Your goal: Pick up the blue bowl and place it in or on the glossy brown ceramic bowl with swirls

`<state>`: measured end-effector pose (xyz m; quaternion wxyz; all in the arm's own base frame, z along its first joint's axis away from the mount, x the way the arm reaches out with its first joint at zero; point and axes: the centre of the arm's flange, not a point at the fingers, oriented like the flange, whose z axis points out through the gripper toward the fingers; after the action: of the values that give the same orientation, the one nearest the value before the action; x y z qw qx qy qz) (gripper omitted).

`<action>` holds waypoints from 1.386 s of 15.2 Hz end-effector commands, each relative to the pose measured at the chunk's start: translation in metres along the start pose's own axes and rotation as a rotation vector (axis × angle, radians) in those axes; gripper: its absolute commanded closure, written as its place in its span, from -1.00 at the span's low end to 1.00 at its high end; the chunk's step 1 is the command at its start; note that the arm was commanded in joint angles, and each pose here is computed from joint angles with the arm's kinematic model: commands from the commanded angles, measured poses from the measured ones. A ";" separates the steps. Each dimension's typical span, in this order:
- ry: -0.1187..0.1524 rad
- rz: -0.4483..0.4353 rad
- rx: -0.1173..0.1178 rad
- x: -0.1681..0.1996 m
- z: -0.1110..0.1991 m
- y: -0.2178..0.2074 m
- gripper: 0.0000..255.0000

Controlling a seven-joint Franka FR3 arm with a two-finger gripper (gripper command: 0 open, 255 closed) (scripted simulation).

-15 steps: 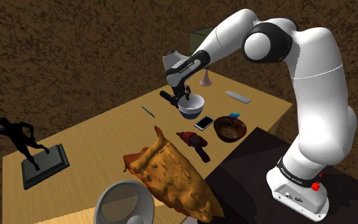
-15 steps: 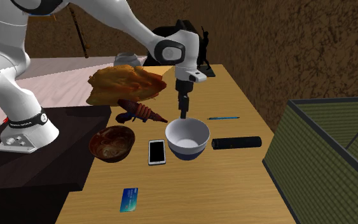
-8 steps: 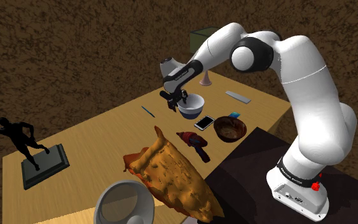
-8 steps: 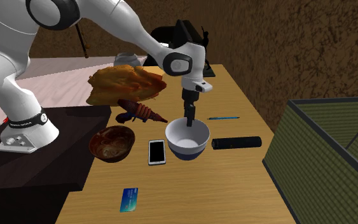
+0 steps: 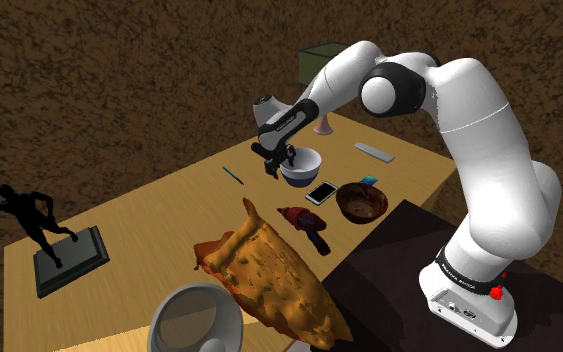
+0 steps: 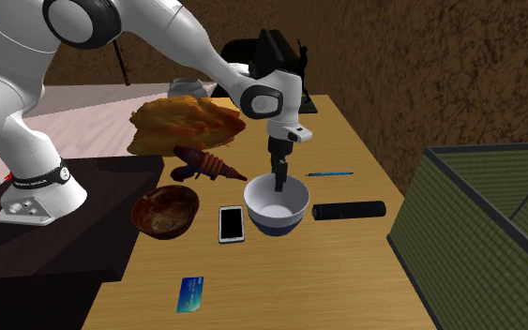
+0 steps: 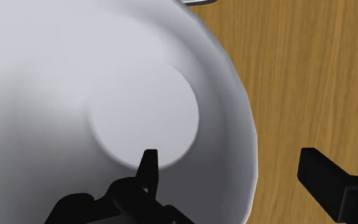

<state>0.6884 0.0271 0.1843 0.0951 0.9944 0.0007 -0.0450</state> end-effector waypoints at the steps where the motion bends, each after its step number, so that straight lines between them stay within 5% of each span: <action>1: 0.000 0.000 0.000 0.000 0.000 0.000 -1.00; 2: 0.000 0.000 0.000 0.000 0.000 0.000 -1.00; 3: 0.000 0.000 0.000 0.000 0.000 0.000 1.00; 12: 0.000 0.000 0.000 0.000 0.000 0.000 1.00; 21: 0.000 0.000 0.000 -0.004 -0.046 0.009 1.00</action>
<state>0.6882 0.0273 0.2267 0.0951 0.9944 0.0007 -0.0453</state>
